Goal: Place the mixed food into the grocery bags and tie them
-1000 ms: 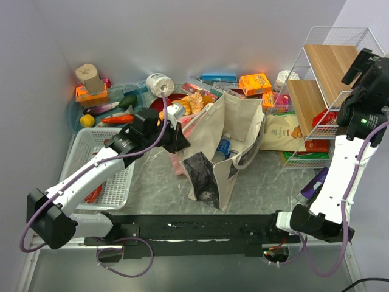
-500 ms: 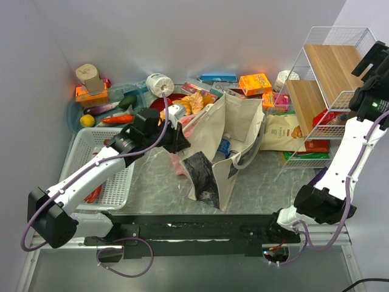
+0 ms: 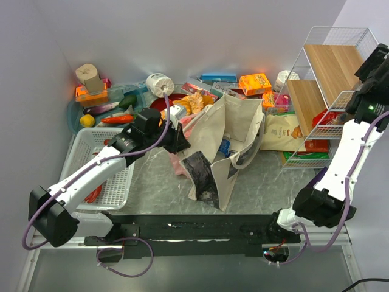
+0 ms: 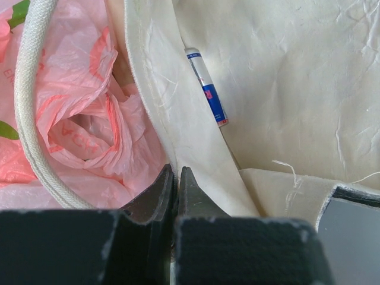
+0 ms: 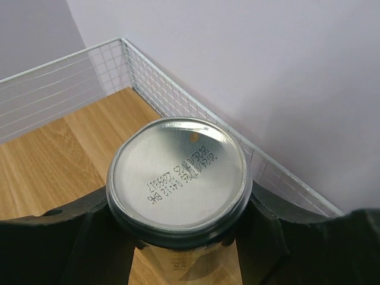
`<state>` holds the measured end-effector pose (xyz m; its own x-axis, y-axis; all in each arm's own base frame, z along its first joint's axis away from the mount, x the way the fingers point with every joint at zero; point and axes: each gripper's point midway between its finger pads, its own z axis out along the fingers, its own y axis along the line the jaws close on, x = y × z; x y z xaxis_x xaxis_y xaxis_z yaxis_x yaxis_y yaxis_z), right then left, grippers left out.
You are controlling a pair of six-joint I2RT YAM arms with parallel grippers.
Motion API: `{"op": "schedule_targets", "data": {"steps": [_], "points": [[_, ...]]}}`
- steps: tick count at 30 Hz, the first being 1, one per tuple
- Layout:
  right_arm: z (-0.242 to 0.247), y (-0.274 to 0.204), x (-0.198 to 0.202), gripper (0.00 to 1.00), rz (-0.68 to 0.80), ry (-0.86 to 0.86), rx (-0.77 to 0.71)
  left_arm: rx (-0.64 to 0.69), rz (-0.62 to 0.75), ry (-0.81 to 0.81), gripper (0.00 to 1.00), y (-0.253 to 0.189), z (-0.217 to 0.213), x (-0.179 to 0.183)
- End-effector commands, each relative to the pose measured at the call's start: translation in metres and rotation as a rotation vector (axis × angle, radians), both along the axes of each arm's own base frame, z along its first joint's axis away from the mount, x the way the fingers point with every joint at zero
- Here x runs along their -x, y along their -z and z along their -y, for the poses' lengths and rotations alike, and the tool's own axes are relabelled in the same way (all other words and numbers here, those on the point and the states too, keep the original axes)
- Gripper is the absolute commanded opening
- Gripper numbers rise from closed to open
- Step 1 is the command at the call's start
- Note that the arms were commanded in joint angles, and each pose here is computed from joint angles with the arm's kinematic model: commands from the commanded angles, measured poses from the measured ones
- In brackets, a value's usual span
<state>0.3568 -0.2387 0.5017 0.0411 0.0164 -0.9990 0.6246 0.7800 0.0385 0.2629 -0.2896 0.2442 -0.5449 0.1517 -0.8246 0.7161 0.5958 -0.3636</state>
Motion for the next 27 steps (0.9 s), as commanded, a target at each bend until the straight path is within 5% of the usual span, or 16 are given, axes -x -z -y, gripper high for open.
{"op": "schedule_targets", "data": {"steps": [1,13,22,27], "points": [[-0.020,-0.048,0.029,0.45,0.149,-0.008,0.079,0.000,0.025,0.015,0.01,-0.002,0.003,-0.001],[-0.071,-0.130,0.115,0.40,0.472,-0.005,0.172,0.026,0.046,0.025,0.01,-0.013,0.002,0.003],[-0.209,-0.124,0.136,0.35,0.601,-0.577,-0.027,0.038,0.033,0.045,0.01,-0.012,0.006,0.006],[-0.244,-0.071,0.104,0.35,0.455,-0.698,-0.110,0.042,0.024,0.053,0.01,-0.010,0.008,0.006]]}}
